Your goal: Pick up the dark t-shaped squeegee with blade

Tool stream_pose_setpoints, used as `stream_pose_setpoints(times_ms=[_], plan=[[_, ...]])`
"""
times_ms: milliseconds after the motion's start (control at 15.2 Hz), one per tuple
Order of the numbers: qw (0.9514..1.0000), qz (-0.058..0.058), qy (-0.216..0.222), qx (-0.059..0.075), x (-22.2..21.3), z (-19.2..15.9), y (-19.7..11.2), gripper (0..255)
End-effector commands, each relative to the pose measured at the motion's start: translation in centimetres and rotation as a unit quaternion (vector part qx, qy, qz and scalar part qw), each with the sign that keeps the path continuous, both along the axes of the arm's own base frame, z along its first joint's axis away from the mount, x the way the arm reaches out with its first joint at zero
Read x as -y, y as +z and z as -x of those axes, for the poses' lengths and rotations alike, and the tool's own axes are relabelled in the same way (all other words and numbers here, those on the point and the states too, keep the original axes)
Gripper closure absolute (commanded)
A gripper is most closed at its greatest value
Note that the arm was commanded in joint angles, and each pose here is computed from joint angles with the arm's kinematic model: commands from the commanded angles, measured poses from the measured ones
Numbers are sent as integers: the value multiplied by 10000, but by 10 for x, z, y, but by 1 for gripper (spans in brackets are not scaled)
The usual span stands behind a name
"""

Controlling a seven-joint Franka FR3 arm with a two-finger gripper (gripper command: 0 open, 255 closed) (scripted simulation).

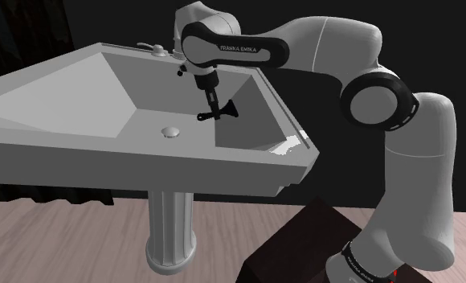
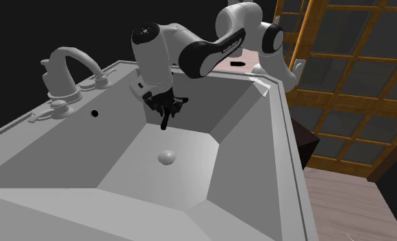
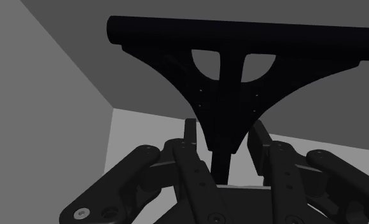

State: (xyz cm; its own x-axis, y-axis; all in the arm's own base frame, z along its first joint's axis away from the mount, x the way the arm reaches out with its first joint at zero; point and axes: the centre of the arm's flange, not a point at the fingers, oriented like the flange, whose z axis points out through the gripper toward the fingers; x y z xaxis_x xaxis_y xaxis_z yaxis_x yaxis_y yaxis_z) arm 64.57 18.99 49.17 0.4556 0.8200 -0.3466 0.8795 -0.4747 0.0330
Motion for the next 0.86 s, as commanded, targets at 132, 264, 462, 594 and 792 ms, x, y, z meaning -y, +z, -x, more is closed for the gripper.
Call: stream_pose_setpoints(times_ms=[132,264,462,594,792], plan=[[10000,1,0,-1,0,1,21,255],[10000,1,0,-1,0,1,32,255],[10000,1,0,-1,0,1,48,255],[10000,1,0,-1,0,1,58,255],[10000,1,-1,-1,0,1,64,255]])
